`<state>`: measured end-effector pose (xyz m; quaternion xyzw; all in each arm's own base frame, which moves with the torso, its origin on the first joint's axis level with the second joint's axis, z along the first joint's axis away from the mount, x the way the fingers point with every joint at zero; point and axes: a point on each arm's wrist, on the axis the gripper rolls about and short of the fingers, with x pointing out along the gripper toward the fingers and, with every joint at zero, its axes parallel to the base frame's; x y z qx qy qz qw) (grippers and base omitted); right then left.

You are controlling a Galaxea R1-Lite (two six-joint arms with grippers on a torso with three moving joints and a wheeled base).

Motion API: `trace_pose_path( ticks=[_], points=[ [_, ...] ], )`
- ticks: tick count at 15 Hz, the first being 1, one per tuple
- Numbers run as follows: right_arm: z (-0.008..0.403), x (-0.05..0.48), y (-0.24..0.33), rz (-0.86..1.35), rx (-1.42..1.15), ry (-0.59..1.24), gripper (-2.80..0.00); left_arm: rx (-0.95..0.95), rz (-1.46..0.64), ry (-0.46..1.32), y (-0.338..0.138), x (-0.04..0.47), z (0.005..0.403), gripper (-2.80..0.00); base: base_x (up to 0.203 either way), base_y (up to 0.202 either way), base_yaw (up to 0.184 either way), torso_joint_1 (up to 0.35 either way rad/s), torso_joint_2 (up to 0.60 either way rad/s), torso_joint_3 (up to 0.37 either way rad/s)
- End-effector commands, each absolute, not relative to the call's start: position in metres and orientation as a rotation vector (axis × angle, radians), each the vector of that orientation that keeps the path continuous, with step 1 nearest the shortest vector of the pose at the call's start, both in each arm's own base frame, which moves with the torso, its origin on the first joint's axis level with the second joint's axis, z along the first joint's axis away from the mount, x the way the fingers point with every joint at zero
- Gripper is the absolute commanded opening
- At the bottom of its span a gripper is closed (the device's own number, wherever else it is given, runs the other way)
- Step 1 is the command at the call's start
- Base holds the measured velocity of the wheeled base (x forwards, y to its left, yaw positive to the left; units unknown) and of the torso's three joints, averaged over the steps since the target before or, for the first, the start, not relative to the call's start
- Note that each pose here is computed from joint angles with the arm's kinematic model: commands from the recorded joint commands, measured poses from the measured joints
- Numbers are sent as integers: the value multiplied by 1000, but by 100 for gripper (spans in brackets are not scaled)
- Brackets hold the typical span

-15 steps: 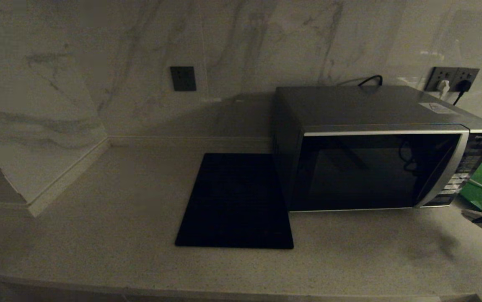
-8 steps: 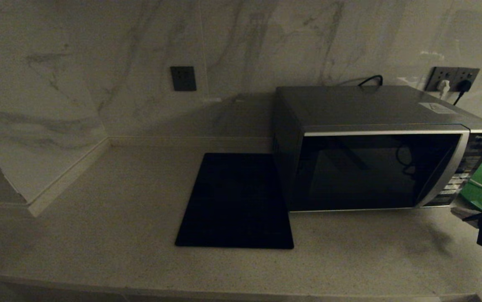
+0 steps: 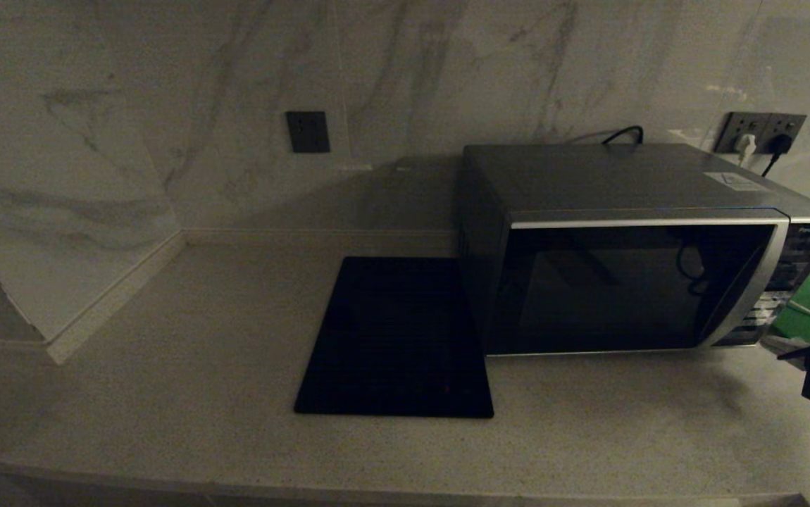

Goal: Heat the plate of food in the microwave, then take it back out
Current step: Open the microwave oven

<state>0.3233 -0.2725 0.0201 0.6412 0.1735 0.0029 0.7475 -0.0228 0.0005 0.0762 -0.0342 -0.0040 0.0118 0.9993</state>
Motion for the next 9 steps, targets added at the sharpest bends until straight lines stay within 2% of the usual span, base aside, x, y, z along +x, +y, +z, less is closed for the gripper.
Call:
trace_pose_path(
  ticks=[1,9],
  points=[
    [20,326,-270,19,1404,385,-280,-69,24,-8,0,-23,76,-280,0,0,0,0,0,0],
    [23,331,-264,35,1396,393,-280,-69,24,-7,0,-23,76,-280,0,0,0,0,0,0]
  ],
)
